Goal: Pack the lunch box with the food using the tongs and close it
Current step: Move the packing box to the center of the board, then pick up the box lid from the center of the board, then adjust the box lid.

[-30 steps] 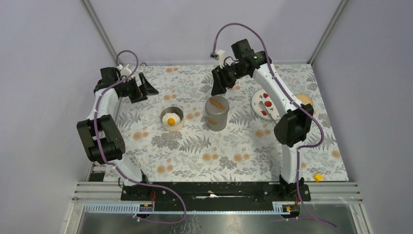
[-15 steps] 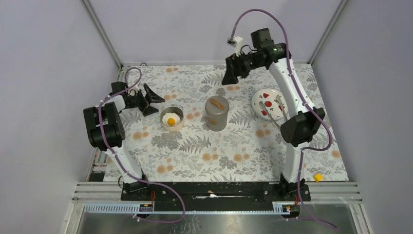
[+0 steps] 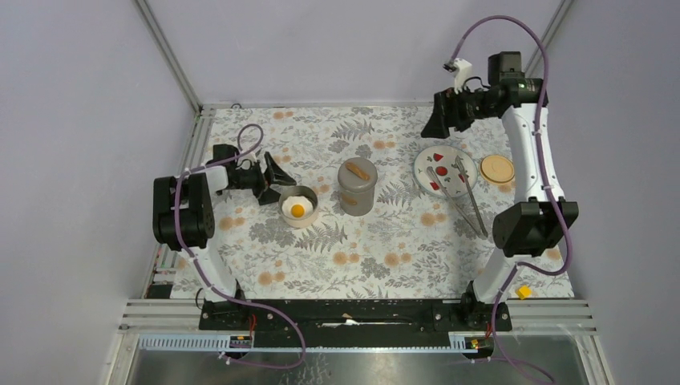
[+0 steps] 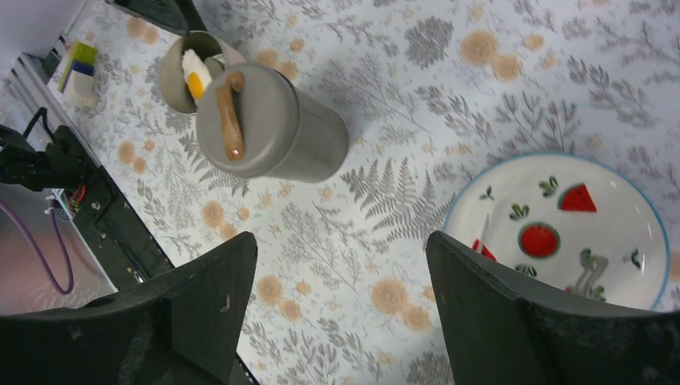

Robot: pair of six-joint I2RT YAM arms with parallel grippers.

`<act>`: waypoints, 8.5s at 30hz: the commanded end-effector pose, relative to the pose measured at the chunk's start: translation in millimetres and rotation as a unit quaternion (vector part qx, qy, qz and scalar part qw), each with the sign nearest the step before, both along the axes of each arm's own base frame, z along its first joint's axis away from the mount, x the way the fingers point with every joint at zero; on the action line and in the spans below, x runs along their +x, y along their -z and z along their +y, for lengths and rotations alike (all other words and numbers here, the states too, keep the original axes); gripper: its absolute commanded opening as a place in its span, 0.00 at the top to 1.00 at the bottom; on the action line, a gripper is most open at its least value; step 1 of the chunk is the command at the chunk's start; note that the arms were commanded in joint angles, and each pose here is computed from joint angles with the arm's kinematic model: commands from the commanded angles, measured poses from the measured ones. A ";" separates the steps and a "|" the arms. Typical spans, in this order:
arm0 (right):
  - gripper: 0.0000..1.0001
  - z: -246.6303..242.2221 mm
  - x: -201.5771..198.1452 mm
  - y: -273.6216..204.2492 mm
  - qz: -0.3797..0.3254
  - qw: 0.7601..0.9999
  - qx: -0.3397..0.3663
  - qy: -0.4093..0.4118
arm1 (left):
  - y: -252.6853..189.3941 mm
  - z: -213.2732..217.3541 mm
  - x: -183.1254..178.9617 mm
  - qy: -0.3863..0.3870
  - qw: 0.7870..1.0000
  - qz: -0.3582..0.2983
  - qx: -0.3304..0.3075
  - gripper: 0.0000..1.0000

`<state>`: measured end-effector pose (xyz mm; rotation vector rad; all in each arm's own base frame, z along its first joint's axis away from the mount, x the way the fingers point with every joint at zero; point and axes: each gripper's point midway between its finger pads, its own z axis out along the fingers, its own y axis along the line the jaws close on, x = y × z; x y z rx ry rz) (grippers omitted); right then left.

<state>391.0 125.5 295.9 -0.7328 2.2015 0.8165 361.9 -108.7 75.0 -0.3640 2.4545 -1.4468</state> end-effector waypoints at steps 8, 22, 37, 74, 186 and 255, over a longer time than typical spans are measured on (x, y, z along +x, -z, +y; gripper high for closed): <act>0.16 -95.9 -29.5 50.5 0.032 0.993 -0.102 0.058 | -17.6 -15.4 -38.7 0.063 0.996 -0.053 0.036 0.01; 0.43 -229.2 -29.8 119.4 0.049 0.948 -0.304 0.086 | -75.3 22.5 4.1 0.014 0.961 -0.185 0.204 0.01; 0.50 -250.6 27.9 198.8 0.031 0.934 -0.355 -0.020 | -89.2 20.5 9.3 0.009 0.961 -0.195 0.195 0.01; 0.68 -256.8 44.8 284.7 0.083 0.896 -0.431 -0.074 | -81.6 19.8 15.7 0.010 0.965 -0.180 0.188 0.01; 1.00 181.4 -244.0 -111.6 0.093 0.817 0.293 -0.488 | -332.4 -147.4 -165.4 0.335 0.088 -0.910 0.229 0.65; 1.00 192.3 -259.0 -85.4 0.167 0.819 0.255 -0.486 | -340.3 -152.5 -193.0 0.352 0.016 -0.915 0.197 0.83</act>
